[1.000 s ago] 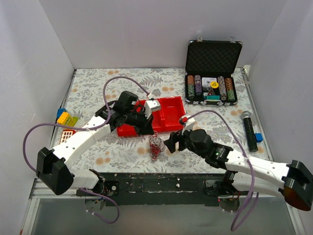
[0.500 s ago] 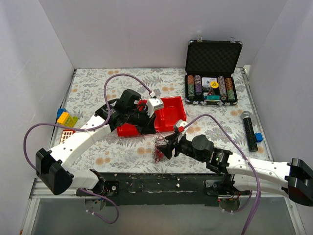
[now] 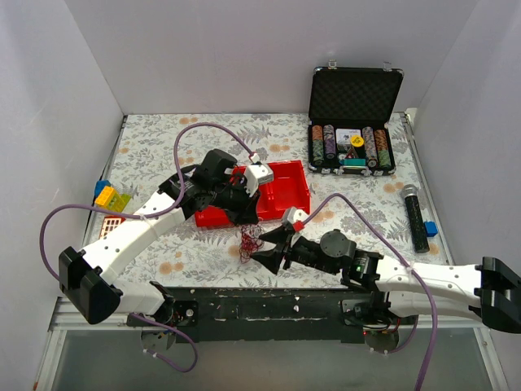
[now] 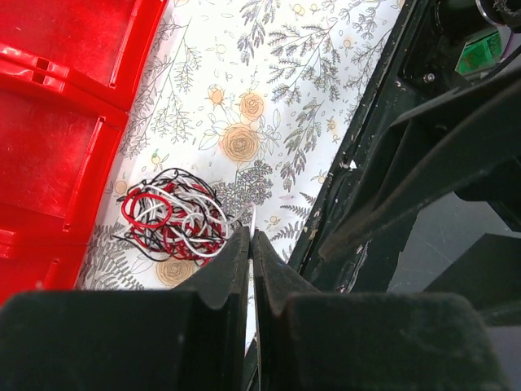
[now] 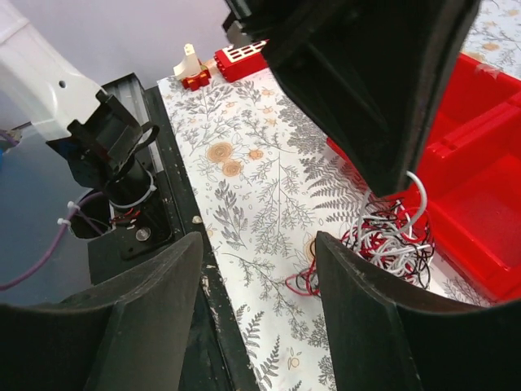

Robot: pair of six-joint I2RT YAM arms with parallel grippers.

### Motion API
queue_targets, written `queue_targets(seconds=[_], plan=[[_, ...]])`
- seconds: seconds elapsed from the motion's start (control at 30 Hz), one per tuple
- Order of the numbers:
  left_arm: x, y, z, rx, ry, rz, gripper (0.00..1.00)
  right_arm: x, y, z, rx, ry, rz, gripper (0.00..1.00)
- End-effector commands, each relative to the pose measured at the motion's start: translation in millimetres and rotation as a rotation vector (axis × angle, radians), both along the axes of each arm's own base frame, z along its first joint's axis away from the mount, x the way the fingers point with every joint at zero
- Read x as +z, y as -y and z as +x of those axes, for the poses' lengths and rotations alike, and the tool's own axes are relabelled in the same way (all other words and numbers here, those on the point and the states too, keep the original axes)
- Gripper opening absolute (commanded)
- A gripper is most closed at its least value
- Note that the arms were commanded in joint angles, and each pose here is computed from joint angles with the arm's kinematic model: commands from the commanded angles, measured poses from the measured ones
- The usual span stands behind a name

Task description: Untangle the cables

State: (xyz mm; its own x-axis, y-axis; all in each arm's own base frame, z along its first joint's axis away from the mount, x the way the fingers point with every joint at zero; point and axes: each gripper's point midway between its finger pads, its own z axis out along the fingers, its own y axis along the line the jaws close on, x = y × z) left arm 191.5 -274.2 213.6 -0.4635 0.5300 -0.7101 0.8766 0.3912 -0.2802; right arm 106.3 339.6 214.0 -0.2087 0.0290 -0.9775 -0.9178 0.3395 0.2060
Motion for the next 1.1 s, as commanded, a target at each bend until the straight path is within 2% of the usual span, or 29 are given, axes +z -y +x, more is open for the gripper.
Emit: queue_targets(seconds=[0.0, 0.17, 0.37, 0.6, 0.93, 1.07], plan=[[24.4, -0.4, -0.4, -0.006, 0.076, -0.033, 0.0, 32.6, -12.8, -2.4, 0.03, 0.103, 0.08, 0.66], [27.6, -2.5, -2.9, -0.008, 0.085, -0.034, 0.0, 26.6, -11.2, 14.5, -0.043, 0.212, 0.073, 0.68], [33.6, -4.9, -6.4, -0.013, 0.092, -0.039, 0.01, 18.4, -21.1, 28.8, -0.09, 0.27, 0.023, 0.67], [49.0, -1.4, -13.1, -0.031, 0.074, -0.073, 0.01, 10.5, -30.6, 46.6, -0.152, 0.253, 0.027, 0.56], [51.6, -2.0, -19.6, -0.041, 0.039, -0.068, 0.01, 41.3, -46.6, 58.4, -0.184, 0.281, 0.112, 0.43], [61.3, 0.5, -23.0, -0.052, 0.023, -0.087, 0.01, 39.4, -45.6, 63.9, -0.209, 0.291, 0.102, 0.39]])
